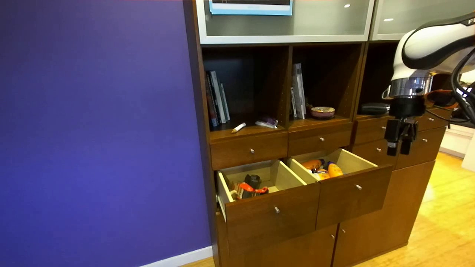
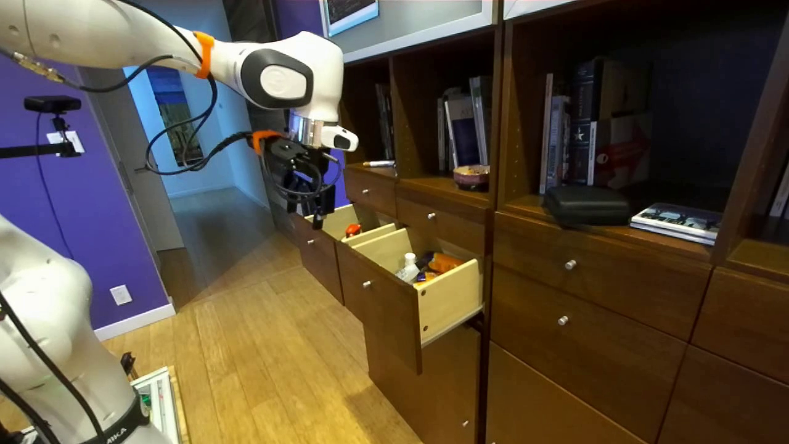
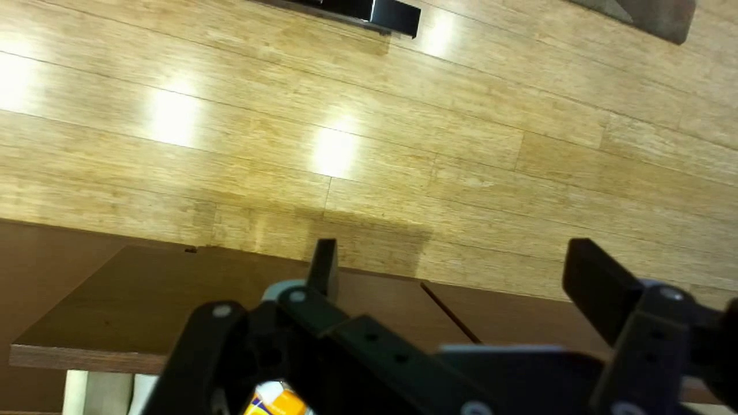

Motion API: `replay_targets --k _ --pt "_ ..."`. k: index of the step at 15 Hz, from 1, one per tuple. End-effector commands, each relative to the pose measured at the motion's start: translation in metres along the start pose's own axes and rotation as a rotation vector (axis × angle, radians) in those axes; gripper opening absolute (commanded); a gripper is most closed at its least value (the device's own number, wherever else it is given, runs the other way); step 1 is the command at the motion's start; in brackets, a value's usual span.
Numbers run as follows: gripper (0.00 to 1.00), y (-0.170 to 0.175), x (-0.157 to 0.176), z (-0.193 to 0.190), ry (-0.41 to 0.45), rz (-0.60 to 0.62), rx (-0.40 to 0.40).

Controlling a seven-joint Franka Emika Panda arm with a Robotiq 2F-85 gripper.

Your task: Put the white and blue bottle on the right side of the open drawer.

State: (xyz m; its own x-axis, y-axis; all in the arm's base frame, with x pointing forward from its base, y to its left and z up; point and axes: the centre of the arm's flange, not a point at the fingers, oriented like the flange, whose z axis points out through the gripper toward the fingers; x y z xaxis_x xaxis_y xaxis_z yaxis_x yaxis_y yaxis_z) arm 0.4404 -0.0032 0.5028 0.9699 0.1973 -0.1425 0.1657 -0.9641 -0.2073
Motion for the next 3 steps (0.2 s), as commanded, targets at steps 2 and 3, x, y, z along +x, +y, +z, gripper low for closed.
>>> replay_targets --k 2,3 --pt "1.00 0.0000 0.0000 0.0002 -0.001 -0.002 0.000" --pt "1.00 0.0000 -0.0001 0.0002 -0.001 -0.002 0.000"
